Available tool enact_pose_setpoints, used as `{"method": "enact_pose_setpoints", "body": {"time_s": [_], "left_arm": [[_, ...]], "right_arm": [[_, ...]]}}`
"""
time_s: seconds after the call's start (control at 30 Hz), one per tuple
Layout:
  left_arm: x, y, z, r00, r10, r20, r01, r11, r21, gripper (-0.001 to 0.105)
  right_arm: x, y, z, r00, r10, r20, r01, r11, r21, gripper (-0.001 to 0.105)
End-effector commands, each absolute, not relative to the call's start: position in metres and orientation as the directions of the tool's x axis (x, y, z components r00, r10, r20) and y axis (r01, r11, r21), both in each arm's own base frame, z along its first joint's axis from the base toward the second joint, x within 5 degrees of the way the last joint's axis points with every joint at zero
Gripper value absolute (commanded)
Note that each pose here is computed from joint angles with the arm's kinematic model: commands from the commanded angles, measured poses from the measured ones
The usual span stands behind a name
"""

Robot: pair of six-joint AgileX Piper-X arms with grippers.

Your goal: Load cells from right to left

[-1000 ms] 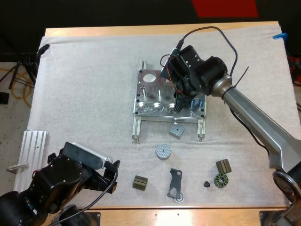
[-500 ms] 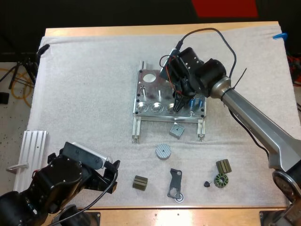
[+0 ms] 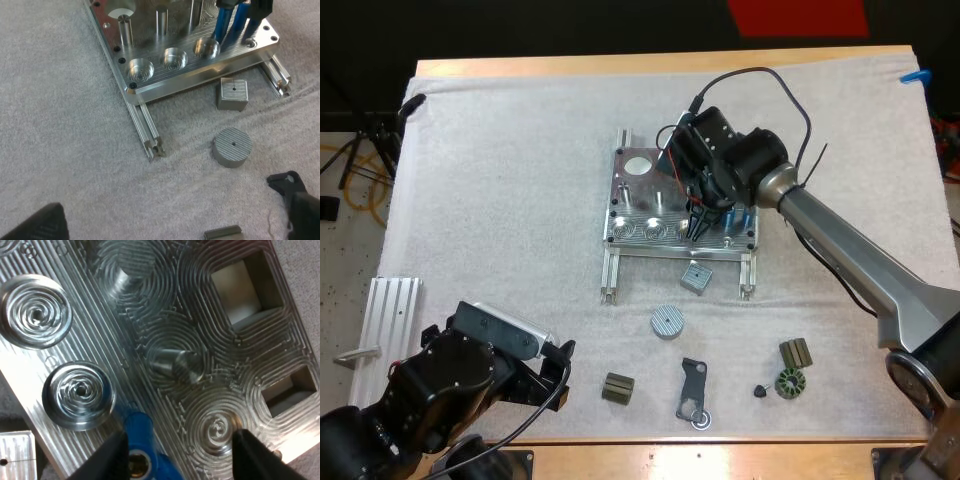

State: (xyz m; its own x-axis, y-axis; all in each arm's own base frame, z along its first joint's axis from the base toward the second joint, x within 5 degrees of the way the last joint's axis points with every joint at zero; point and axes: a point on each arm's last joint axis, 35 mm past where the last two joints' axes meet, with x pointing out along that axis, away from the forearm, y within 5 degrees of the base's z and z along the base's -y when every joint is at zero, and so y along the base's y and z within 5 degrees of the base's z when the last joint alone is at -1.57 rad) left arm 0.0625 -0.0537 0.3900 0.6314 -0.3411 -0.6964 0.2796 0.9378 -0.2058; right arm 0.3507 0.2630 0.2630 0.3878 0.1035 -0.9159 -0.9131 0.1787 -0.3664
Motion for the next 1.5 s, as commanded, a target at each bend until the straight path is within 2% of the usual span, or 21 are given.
{"method": "enact_pose_setpoints", "body": {"time_s": [0.0,0.3,0.43,0.87,1.03,1.27,1.37,1.47], "left_arm": [[0.061,-0.052,0.393,0.648,-0.337,-0.683,0.268,0.94,-0.21,0.085],[0.061,-0.052,0.393,0.648,-0.337,-0.683,0.268,0.94,-0.21,0.085],[0.061,-0.052,0.393,0.648,-0.337,-0.683,0.268,0.94,-0.21,0.085],[0.061,-0.052,0.393,0.648,-0.337,-0.683,0.268,0.94,-0.21,0.085],[0.061,-0.052,0.393,0.648,-0.337,-0.683,0.268,0.94,-0.21,0.085],[0.062,-0.052,0.394,0.654,-0.34,-0.676,0.27,0.939,-0.212,0.085],[0.063,-0.053,0.395,0.672,-0.331,-0.662,0.26,0.943,-0.207,0.085],[0.064,-0.053,0.396,0.692,-0.319,-0.647,0.252,0.947,-0.197,0.085]], "right_arm": [[0.353,0.262,0.258,0.386,0.083,-0.919,-0.913,0.178,-0.368,0.047],[0.354,0.262,0.255,0.39,0.064,-0.918,-0.91,0.177,-0.374,0.047],[0.355,0.259,0.255,0.415,0.022,-0.91,-0.9,0.16,-0.406,0.047],[0.357,0.255,0.255,0.402,0.022,-0.915,-0.902,0.183,-0.392,0.047],[0.354,0.254,0.266,0.423,0.037,-0.906,-0.883,0.242,-0.402,0.047],[0.34,0.243,0.3,0.449,0.062,-0.891,-0.846,0.351,-0.402,0.047],[0.329,0.234,0.314,0.432,0.048,-0.901,-0.828,0.417,-0.375,0.047],[0.319,0.22,0.325,0.365,0.057,-0.929,-0.812,0.508,-0.287,0.047]]}}
